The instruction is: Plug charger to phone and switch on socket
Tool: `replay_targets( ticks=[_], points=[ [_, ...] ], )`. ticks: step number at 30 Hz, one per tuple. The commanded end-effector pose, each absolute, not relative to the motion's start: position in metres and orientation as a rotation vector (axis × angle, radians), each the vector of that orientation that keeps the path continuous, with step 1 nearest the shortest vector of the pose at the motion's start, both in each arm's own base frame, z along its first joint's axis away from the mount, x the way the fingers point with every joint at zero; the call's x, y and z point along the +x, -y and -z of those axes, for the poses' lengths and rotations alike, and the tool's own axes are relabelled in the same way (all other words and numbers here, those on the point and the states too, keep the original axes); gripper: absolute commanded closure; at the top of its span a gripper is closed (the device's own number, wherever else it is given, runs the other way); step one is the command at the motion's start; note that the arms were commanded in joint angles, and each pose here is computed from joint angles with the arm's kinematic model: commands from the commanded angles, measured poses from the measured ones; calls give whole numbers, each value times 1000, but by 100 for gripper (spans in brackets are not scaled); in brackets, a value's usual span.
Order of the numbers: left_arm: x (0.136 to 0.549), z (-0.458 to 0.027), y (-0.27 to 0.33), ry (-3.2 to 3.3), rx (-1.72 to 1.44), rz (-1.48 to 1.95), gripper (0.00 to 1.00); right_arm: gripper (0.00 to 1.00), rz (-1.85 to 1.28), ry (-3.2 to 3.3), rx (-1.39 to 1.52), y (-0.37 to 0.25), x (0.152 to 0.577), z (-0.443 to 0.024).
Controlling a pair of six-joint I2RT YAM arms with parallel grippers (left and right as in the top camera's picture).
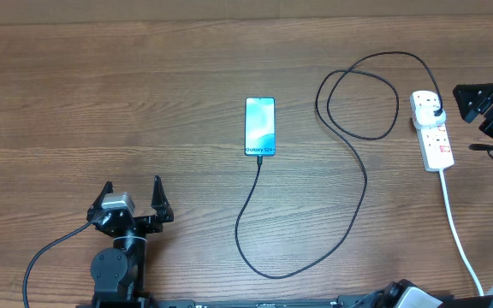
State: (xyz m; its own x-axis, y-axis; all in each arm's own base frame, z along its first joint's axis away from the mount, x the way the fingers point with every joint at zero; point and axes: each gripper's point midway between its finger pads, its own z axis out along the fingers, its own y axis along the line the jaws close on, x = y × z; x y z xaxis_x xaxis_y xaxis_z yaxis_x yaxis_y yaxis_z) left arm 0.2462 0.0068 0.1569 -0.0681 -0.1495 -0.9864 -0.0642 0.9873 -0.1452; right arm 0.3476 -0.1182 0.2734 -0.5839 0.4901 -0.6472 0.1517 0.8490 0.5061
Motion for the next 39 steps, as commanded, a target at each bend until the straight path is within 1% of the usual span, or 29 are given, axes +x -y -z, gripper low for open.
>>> replay_targets(
  ticks=[1,7,13,16,18,23,26,31,39],
  points=[
    [246,-158,-7,-1634,-146,55,0,0,-507,-2159,450,118,349,-281],
    [246,-158,-7,-1634,-146,56,0,0,-506,-2159,450,118,349,-281],
    [246,-158,-7,-1634,-146,55,0,0,-379,-2164,454,122,346,-281],
    [246,-158,-7,-1634,-146,56,0,0,-287,-2112,382,113,349,-289],
    [246,-158,-7,-1634,-146,55,0,0,-218,-2029,281,94,354,-295],
    [246,-158,-7,-1634,-146,55,0,0,-181,-1859,118,56,352,-293],
    [246,-158,-7,-1634,-146,56,0,0,-195,-1742,21,29,339,-282],
    [246,-158,-7,-1634,-145,55,0,0,-217,-1635,-68,1,316,-254],
    [246,-158,-7,-1634,-146,55,0,0,-237,-1603,-106,-17,280,-204]
  ],
)
